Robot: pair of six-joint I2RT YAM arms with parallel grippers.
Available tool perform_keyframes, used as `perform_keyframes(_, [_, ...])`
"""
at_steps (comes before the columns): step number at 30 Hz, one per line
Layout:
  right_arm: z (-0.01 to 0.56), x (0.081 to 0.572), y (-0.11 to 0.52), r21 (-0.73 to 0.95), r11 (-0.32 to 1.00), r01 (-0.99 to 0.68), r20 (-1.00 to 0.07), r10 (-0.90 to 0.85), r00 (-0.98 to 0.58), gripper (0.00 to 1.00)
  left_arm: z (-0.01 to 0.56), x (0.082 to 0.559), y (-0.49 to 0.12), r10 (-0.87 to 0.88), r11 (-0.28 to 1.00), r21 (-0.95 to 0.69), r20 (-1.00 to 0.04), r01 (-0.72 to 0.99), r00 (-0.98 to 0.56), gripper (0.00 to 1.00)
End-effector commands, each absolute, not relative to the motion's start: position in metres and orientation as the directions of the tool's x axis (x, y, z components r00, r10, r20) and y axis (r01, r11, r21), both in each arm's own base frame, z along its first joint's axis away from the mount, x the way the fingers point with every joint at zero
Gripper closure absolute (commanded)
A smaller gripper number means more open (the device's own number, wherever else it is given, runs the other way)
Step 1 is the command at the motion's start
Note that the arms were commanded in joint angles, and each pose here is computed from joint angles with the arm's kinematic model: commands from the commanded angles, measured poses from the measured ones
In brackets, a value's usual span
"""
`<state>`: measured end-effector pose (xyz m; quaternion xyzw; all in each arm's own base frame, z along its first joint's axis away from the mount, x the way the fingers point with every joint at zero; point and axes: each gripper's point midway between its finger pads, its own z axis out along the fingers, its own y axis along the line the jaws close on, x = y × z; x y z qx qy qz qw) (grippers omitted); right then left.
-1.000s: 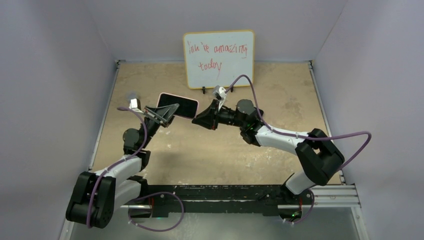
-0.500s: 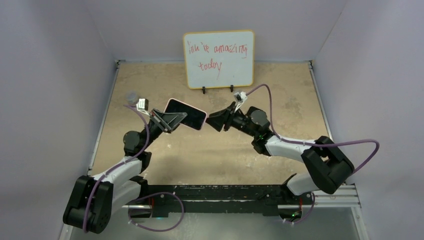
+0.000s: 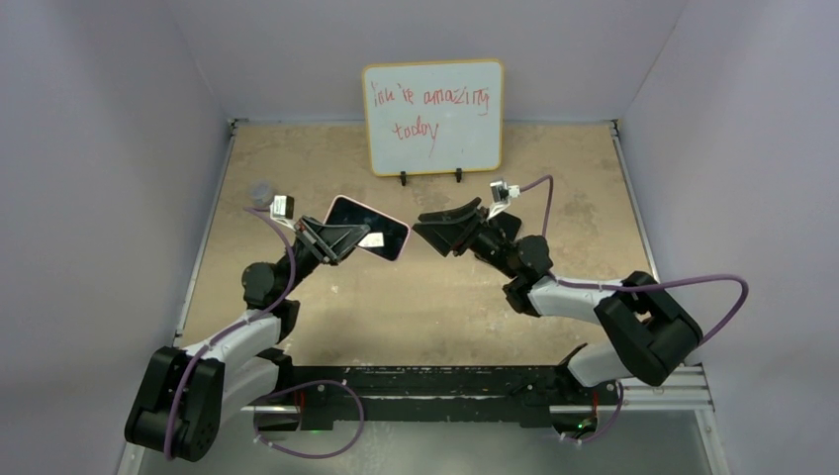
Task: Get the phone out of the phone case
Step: Remove the phone case from the phone.
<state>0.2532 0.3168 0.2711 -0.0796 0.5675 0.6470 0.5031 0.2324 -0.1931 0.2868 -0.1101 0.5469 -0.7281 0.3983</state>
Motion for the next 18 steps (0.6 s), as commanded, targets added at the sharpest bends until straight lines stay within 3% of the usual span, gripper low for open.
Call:
perform_keyframes(1, [0.325, 0.238, 0.306, 0.571, 0.014, -0.821, -0.616, 0.668, -0.417, 0.36, 0.317, 0.219, -0.189, -0.714, -0.124, -0.813, -0.325, 0.569, -0.620, 1.00])
perform_keyframes(18, [0.342, 0.226, 0.316, 0.558, -0.082, -0.826, -0.577, 0.677, -0.458, 0.37, 0.320, 0.218, -0.187, -0.726, -0.125, -0.805, -0.325, 0.580, -0.607, 1.00])
